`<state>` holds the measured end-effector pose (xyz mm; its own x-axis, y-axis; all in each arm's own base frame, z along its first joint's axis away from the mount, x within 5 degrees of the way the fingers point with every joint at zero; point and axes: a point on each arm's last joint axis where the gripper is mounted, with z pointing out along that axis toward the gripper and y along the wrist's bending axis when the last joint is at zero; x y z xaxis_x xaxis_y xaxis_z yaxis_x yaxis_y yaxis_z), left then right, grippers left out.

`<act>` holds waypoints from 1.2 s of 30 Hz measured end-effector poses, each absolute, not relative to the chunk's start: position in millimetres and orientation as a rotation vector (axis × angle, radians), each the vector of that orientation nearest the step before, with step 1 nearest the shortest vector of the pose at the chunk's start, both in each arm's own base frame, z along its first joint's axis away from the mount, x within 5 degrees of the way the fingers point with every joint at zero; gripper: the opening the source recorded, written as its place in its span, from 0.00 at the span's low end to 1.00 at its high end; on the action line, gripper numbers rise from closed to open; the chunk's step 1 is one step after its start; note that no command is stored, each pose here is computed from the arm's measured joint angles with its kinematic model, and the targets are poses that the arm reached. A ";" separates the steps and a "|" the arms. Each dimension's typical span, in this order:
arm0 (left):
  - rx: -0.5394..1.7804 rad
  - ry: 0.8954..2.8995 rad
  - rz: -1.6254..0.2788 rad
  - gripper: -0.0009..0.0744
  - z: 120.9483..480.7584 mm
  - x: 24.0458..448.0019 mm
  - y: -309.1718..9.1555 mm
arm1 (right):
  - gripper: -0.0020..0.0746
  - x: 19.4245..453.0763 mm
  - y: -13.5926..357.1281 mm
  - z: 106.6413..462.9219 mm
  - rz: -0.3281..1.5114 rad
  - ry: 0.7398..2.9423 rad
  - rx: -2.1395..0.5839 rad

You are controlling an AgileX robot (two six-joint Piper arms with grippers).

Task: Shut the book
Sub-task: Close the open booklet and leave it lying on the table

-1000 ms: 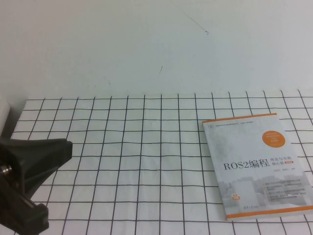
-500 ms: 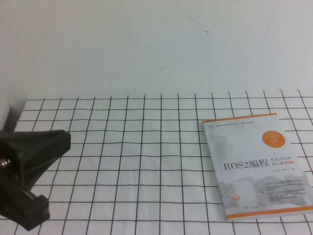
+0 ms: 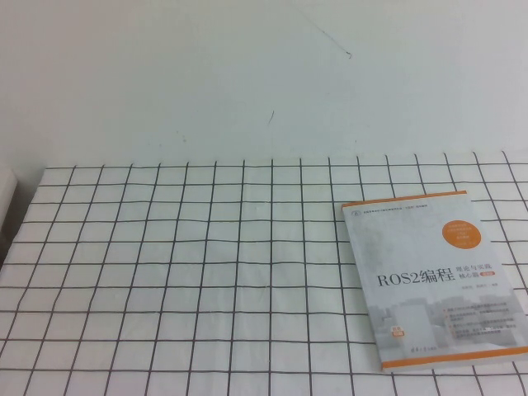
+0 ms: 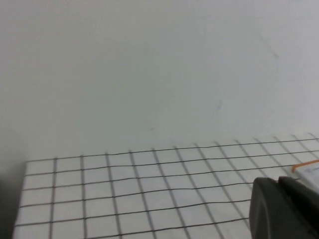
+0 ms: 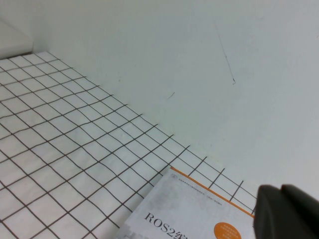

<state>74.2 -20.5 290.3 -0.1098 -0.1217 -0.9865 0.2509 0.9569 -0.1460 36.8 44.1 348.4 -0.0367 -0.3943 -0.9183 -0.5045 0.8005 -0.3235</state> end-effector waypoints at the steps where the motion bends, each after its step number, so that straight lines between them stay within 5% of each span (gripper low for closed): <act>1: 0.073 1.639 -0.292 0.01 283.2 69.6 -16.8 | 0.02 36.8 44.1 348.4 0.102 1.653 -0.719; 11: -0.186 1.693 -0.061 0.01 189.3 55.7 3.5 | 0.02 36.8 44.1 348.4 0.102 1.653 -0.719; 36: -0.141 1.839 -0.082 0.01 175.9 52.8 0.3 | 0.02 36.7 44.4 348.5 0.107 1.652 -0.719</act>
<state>52.8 0.3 175.9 -0.2649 -0.1391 -0.9542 -0.0540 0.9901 -0.1293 36.7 44.4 348.5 -0.0365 -0.3914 -0.9195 -0.5069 0.8002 -0.3205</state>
